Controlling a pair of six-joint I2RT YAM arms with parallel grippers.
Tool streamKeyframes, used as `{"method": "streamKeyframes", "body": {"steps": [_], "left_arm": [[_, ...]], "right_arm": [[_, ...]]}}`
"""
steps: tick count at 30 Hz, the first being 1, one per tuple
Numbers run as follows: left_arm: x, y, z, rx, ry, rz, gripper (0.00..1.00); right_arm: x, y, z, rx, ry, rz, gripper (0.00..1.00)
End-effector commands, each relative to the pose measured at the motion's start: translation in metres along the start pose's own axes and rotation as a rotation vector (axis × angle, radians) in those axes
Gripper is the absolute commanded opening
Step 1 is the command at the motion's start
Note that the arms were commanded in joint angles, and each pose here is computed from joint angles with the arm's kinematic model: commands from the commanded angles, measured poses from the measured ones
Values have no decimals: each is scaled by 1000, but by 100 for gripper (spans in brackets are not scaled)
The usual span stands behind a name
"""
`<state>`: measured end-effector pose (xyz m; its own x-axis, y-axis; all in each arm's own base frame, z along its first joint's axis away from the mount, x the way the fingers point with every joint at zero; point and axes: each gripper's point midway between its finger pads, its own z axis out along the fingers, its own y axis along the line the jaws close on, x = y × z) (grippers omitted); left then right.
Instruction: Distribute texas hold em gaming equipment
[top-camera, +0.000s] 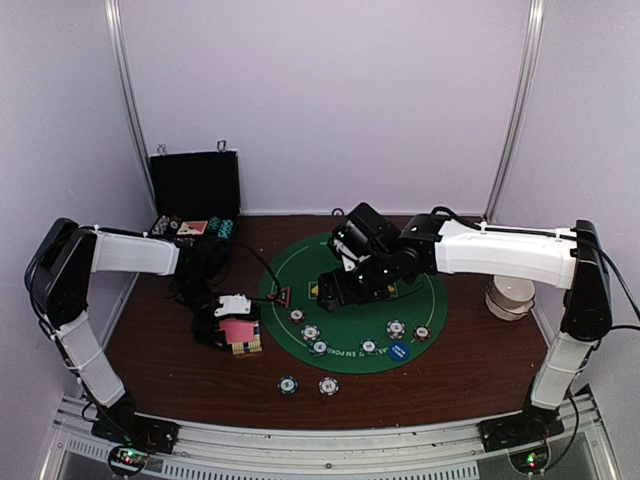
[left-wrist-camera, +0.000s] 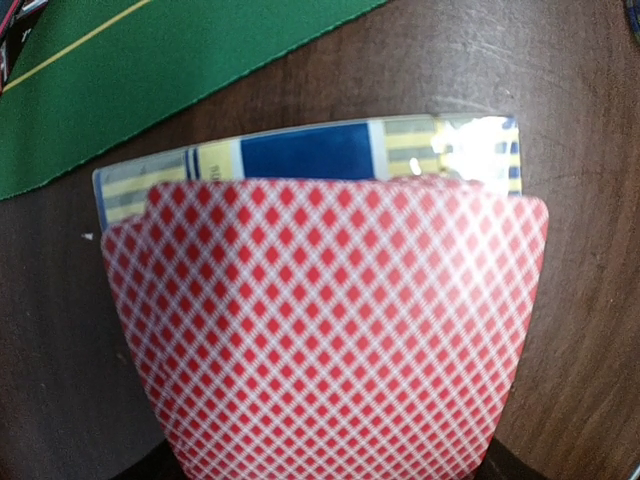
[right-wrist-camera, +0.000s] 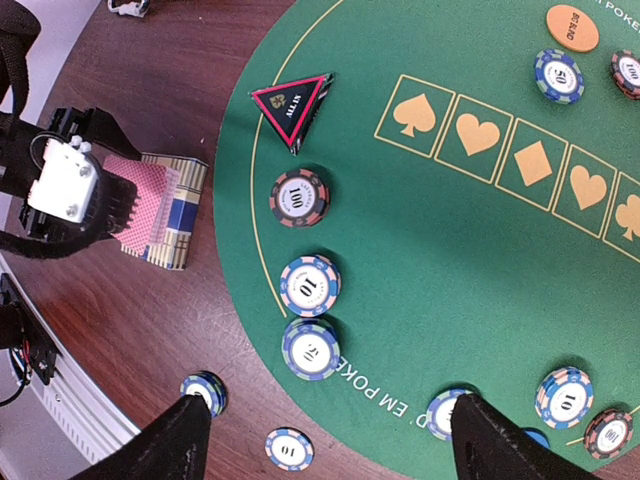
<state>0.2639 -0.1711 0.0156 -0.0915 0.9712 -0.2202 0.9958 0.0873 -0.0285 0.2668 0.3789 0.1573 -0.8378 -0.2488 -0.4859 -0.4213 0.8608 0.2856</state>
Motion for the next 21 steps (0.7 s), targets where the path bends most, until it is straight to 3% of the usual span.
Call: {"method": "streamKeyframes", "body": {"steps": [1,7,14,21], "left_arm": [[0,-3,4,7,-19,3,73],[4,-5,4,-21,-23,21,57],[4,-2,3,-43,-23,14,20],[-3,6,-7,-65,-37,-6,0]], "right_arm": [[0,-1,-6,-1,-1,9,86],[0,1,-6,-5,0,10,85],[0,2,-5,-7,6,10,84],[-1,2,-7,-18,5,26,83]]}}
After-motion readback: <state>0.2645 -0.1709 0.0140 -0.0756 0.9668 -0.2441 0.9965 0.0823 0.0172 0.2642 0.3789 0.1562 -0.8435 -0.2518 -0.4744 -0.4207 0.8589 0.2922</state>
